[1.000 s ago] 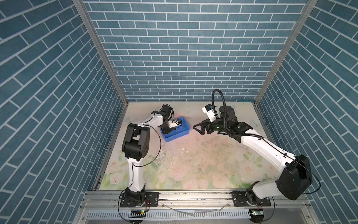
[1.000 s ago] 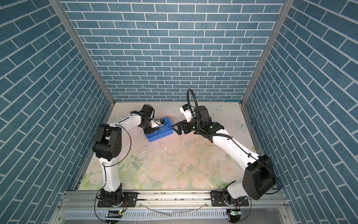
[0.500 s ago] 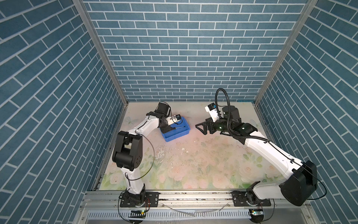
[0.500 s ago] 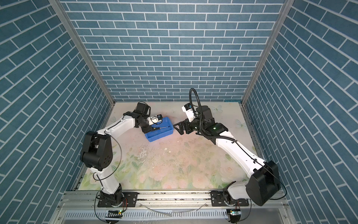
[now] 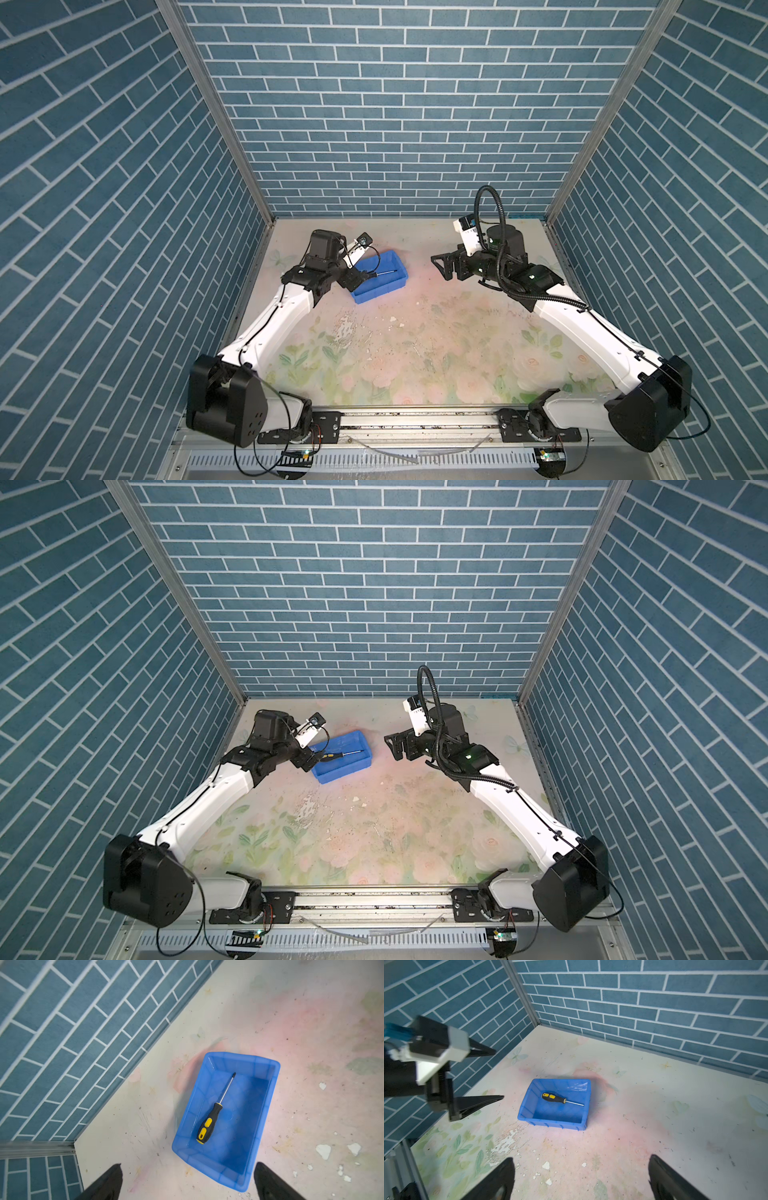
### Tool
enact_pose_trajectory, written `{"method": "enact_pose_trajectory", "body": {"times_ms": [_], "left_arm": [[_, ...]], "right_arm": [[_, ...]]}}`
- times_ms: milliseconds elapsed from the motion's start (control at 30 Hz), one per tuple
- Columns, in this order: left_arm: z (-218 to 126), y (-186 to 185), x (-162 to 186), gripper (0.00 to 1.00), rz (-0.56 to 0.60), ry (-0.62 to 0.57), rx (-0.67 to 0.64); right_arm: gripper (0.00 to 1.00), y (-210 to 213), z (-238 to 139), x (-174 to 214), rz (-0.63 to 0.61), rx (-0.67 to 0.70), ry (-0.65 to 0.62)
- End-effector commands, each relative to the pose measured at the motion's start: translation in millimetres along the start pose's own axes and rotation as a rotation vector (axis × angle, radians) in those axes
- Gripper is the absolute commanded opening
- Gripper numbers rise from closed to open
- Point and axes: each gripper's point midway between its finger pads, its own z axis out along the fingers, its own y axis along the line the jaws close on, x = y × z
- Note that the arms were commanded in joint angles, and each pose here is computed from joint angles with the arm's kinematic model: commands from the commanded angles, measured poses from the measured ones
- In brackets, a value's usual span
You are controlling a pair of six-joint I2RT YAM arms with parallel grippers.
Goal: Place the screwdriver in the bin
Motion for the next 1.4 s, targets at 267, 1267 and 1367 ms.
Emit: {"method": "enact_pose_trajectory", "body": {"times_ms": [267,1267,1367], "left_arm": [[-16,30,41,1.0,-0.378,-0.156,-0.197],[26,47,150,1.0,-0.482,-0.069,-0.487],[23,48,151,1.0,-0.498,-0.077,-0.501]], "right_arm": [[0.99,-104,-36,-5,0.084,0.358,-0.19],[0.99,-275,-62,179,0.066,0.873,-0.194],[0.99,-271,-50,187,0.055,0.785,-0.183]]}}
